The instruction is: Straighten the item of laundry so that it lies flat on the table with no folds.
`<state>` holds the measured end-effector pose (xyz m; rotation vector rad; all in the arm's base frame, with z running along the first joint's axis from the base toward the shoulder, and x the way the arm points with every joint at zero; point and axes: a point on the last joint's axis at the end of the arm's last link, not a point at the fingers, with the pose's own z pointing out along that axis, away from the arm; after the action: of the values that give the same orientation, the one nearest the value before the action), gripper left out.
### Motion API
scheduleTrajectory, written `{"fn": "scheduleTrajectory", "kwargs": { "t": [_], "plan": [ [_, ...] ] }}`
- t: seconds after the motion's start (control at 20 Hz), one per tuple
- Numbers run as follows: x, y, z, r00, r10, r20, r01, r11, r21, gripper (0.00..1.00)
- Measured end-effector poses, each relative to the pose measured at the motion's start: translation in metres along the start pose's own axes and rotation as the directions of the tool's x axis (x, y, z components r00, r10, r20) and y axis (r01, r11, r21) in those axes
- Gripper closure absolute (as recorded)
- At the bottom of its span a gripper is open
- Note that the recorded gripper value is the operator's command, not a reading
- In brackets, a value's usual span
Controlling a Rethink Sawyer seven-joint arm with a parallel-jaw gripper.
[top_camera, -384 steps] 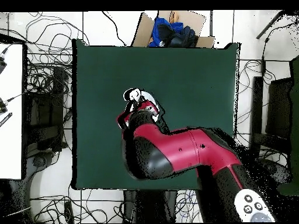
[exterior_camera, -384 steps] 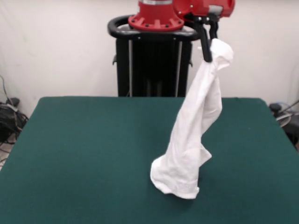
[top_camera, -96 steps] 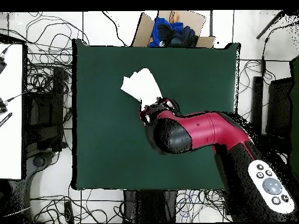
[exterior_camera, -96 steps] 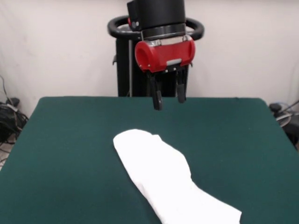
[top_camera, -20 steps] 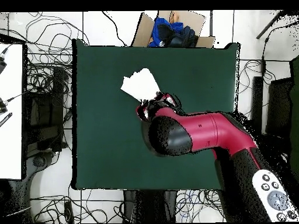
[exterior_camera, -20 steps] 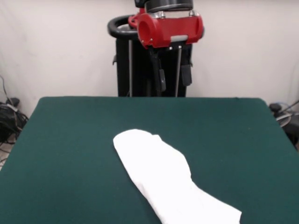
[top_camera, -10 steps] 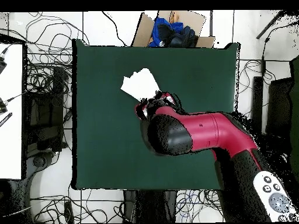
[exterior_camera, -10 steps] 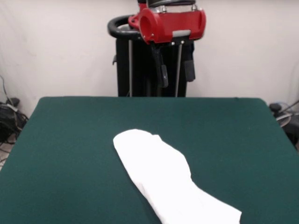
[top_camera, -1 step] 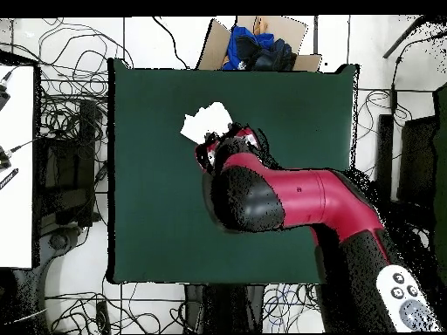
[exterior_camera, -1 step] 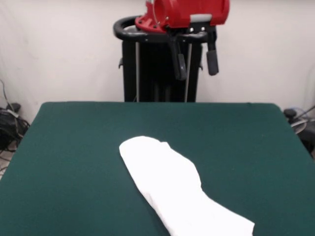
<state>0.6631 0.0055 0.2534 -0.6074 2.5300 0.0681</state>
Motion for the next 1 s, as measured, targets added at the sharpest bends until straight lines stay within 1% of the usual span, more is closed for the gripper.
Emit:
{"fn": "scheduleTrajectory", "kwargs": {
  "t": [0.1,0.25,0.45,0.55,0.75,0.8,1.0],
  "plan": [
    [-0.011,0.000,-0.003,0.999,0.025,0.036,-0.026,1.000,0.012,0.00],
    [-0.017,0.002,-0.004,0.998,0.041,0.053,-0.042,0.999,0.020,0.00],
    [-0.014,0.011,0.002,0.998,0.054,0.040,-0.056,0.998,0.027,0.00],
    [-0.011,0.017,0.007,0.997,0.073,0.021,-0.074,0.997,0.023,0.00],
    [-0.008,0.019,0.011,0.994,0.111,0.006,-0.111,0.994,0.017,0.00],
    [-0.007,0.020,0.012,0.993,0.120,0.004,-0.120,0.993,0.014,1.00],
    [-0.005,0.015,0.011,0.984,0.177,-0.008,-0.177,0.984,0.019,1.00]
  ]
}}
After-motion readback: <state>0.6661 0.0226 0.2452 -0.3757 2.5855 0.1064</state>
